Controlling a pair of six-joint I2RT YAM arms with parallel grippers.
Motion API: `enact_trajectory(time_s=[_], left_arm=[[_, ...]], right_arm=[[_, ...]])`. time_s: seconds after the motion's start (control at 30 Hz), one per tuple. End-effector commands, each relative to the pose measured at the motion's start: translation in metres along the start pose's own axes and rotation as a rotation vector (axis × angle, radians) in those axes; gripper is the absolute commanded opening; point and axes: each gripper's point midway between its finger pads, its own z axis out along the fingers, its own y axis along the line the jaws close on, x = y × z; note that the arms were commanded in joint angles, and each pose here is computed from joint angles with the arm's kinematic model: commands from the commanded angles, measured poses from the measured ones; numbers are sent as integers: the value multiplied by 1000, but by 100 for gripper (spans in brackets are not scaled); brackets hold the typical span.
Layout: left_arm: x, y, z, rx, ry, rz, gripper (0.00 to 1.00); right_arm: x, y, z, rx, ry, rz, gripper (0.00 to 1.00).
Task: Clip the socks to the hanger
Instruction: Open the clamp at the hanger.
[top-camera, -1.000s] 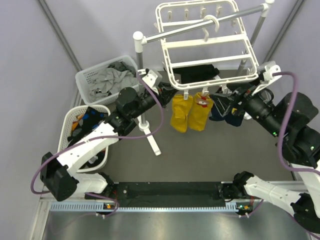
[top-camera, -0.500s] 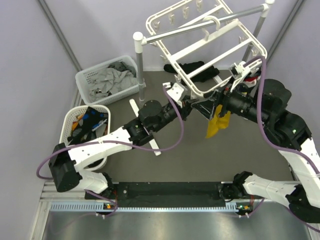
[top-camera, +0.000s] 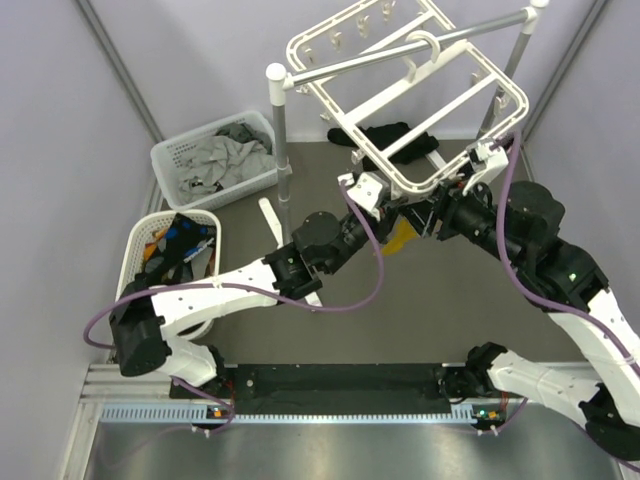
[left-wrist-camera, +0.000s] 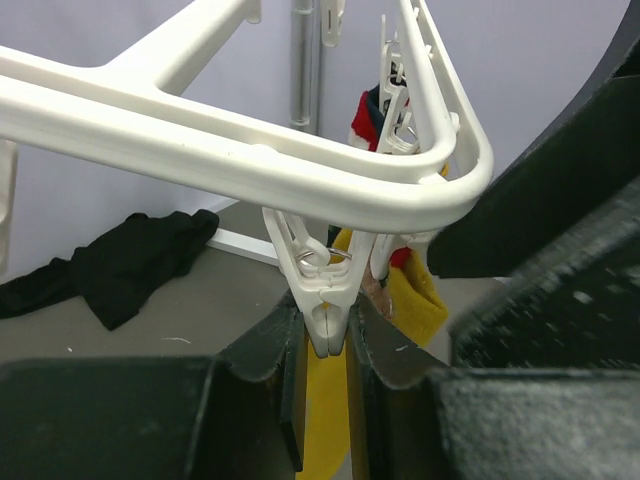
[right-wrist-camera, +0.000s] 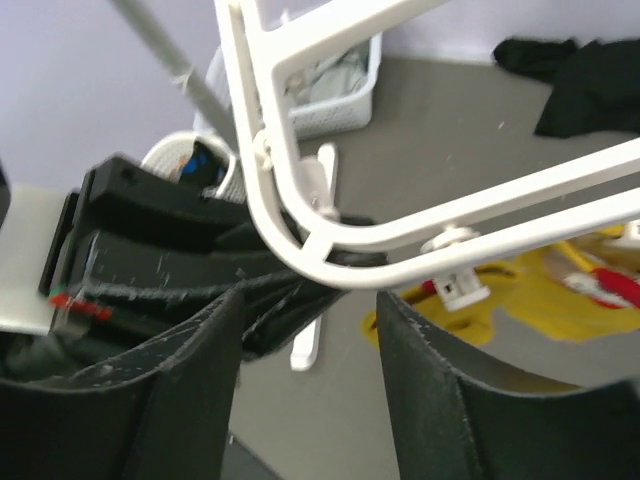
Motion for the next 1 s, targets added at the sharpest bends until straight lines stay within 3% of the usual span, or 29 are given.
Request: enact_trajectory(time_s=[0.0,0.23,0.73,0.97], left_arm=[[-29,-11,7,-10,-99,-25,0],[-23,-16,10,-14,-91,-35,0],[-10,-39,15,2,-47,25,0],[-4,-48,14,31,-31,50,0]], right_arm=[[-35,-14,-5,78,-207,41,52],[-42,-17,0,80,-291,70,48],[-40,-19,12,66,-339,97,44],[-41,-26,10,92,-365,71,33]])
